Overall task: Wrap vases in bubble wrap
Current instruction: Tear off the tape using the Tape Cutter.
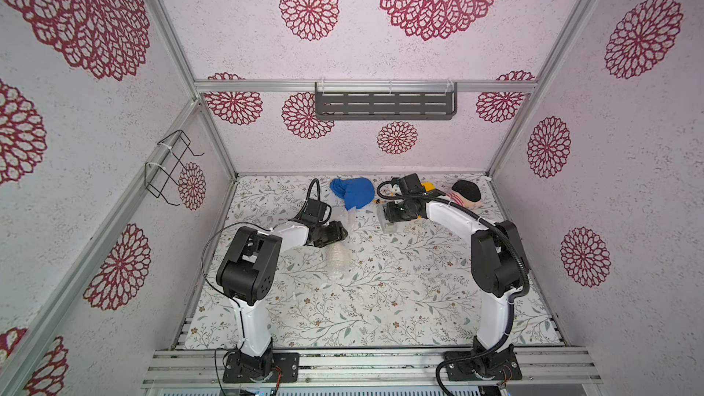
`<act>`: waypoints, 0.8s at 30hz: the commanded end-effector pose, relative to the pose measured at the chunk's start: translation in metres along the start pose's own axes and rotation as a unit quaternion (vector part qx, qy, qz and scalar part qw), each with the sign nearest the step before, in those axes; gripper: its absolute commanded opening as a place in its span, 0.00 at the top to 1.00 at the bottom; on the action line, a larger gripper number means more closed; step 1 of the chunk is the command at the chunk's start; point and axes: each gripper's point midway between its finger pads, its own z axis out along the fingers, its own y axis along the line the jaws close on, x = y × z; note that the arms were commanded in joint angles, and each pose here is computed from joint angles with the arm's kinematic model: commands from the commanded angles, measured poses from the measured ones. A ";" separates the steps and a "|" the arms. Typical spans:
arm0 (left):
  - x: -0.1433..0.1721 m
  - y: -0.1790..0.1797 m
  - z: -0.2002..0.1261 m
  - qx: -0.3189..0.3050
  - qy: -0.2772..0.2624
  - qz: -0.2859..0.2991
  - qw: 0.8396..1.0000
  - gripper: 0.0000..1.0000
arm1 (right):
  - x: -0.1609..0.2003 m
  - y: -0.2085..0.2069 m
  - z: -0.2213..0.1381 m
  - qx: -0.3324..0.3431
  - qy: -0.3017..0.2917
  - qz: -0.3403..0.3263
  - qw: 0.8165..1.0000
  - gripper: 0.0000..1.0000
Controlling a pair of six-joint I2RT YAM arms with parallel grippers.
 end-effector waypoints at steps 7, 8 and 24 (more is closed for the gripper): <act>-0.007 -0.011 -0.005 0.057 -0.015 -0.009 0.998 0.88 | 0.009 -0.020 -0.009 0.062 0.045 -0.033 0.997 0.62; -0.006 -0.011 -0.004 0.057 -0.012 -0.011 0.998 0.88 | 0.009 -0.018 -0.008 0.058 0.046 -0.036 0.997 0.62; -0.006 -0.008 -0.003 0.048 -0.006 -0.005 0.999 0.88 | -0.024 0.007 -0.014 -0.233 0.012 0.055 0.971 0.71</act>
